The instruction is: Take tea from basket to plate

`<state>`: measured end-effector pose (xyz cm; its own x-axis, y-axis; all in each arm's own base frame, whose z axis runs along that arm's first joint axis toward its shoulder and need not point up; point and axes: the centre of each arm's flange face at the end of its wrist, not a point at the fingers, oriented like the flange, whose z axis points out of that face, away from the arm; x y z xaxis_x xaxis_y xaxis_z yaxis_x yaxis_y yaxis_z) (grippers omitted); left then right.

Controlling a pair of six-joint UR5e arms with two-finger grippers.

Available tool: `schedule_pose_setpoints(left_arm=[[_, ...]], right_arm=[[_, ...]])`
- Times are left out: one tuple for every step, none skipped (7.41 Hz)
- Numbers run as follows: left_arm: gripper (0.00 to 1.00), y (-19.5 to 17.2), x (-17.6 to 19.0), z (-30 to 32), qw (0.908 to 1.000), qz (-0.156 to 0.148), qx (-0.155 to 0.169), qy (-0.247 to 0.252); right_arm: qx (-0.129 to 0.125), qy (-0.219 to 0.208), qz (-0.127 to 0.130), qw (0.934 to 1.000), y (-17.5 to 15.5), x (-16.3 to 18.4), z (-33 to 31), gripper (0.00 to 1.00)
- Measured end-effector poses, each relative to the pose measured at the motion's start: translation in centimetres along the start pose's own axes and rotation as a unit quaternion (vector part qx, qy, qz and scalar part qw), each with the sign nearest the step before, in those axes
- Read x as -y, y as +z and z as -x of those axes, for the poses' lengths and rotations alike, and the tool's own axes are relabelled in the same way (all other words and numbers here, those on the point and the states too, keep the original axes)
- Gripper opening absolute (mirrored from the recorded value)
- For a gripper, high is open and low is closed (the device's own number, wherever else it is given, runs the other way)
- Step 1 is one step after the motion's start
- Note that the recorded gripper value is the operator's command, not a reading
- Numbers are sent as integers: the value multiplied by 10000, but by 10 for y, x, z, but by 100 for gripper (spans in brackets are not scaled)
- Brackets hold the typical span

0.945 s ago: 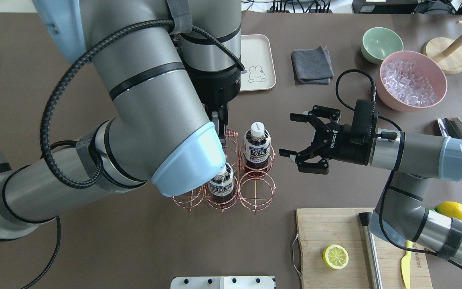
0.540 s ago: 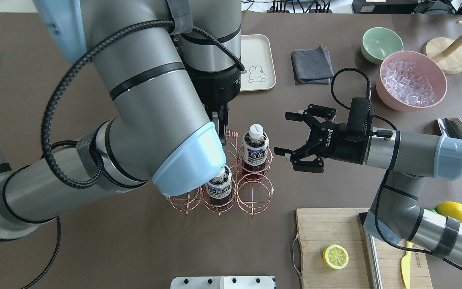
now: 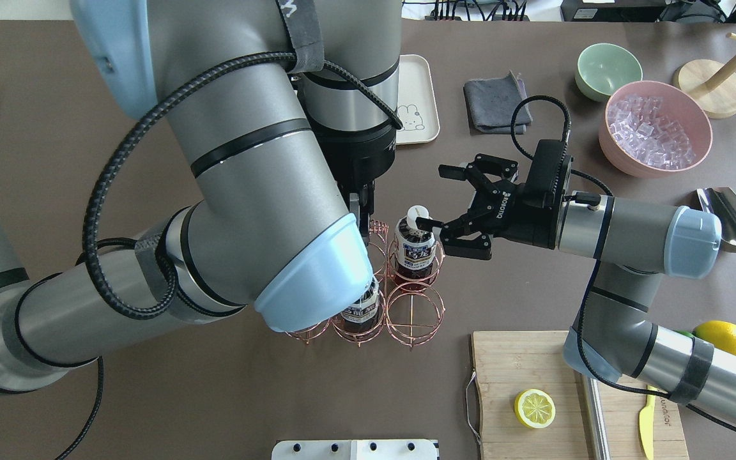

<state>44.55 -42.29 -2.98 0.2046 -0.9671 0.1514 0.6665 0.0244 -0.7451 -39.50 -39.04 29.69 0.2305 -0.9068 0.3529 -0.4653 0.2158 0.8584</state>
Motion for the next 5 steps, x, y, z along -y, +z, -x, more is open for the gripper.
schedule_pose_setpoints(left_arm=[[0, 1, -2, 2, 10000, -2, 12, 20], [0, 2, -3, 4, 10000, 0, 15, 36], [0, 2, -3, 4, 10000, 1, 15, 42], [0, 2, -3, 5, 10000, 1, 14, 44], [0, 2, -3, 5, 10000, 2, 14, 47]], right_arm=[[-81, 48, 24, 10000, 6, 3, 0, 98], [-130, 88, 43, 9999, 9, 4, -1, 98], [-150, 159, 50, 9997, 11, 5, -1, 98], [-154, 236, 50, 9996, 11, 5, -1, 98], [-145, 327, 51, 9993, 12, 5, 0, 98]])
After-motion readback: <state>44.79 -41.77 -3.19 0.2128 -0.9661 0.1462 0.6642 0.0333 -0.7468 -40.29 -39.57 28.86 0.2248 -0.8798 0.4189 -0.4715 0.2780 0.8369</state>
